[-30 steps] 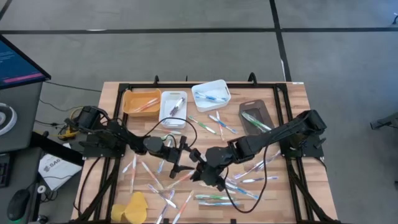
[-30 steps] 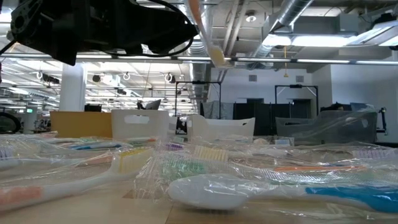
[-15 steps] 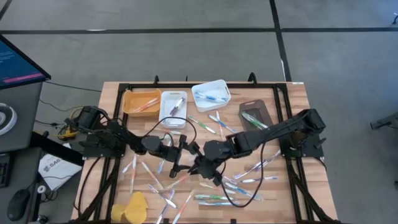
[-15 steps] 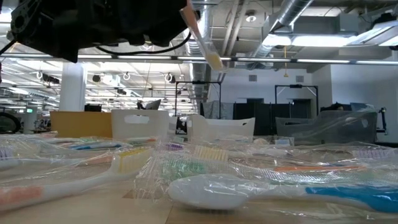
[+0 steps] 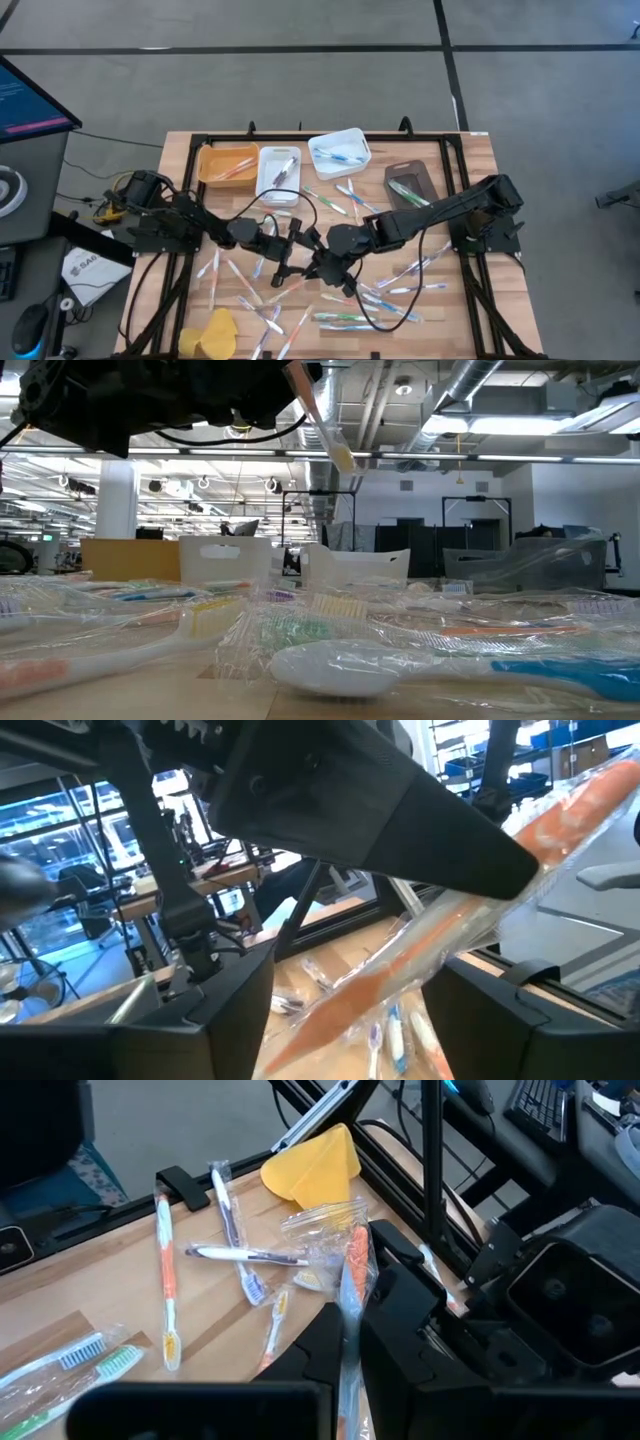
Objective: Pick & Place Toothbrushes
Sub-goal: Put the orange toothbrush into the yellow bin
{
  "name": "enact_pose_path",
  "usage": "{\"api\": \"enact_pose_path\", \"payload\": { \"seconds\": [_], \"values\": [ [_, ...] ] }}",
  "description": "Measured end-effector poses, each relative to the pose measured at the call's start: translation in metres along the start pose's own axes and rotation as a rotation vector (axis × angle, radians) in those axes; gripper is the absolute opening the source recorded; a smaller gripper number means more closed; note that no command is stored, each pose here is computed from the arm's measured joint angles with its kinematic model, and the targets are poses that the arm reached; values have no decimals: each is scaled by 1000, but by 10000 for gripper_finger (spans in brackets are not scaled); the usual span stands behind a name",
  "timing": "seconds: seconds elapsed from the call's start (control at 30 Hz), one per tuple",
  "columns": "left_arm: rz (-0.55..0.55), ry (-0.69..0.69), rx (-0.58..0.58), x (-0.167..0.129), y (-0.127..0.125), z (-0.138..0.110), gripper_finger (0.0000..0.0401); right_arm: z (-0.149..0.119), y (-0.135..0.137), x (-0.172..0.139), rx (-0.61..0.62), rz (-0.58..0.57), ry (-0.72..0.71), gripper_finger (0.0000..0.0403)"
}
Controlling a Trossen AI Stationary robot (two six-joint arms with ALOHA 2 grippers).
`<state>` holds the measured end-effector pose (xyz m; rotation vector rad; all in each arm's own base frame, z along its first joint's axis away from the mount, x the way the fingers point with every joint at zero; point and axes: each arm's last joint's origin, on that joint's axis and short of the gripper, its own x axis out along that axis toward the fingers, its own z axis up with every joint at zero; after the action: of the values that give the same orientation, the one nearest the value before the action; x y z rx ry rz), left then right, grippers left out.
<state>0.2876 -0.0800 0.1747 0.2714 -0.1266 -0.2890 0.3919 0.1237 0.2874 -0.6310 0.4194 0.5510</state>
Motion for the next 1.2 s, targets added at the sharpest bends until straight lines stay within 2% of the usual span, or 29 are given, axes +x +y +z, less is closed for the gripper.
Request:
{"api": "enact_pose_path", "payload": {
  "seconds": [0.27, 0.53, 0.8, 0.97, 1.2],
  "values": [
    [-1, 1, 0, 0, 0, 0, 181, 0, 0, 0, 0, -1, 0, 23],
    [-10, 5, 6, 0, -1, -1, 102, -1, -2, -1, 8, -7, 3, 26],
    [-23, 15, 12, 0, -2, -2, 38, -3, -6, -3, 68, -15, 4, 36],
    [-20, 26, -2, -1, -2, -3, 23, -6, -10, -3, 145, -20, 16, 63],
    [21, 10, -11, 1, 1, 0, 16, -12, -9, 0, 169, -9, 57, 102]
  ]
}}
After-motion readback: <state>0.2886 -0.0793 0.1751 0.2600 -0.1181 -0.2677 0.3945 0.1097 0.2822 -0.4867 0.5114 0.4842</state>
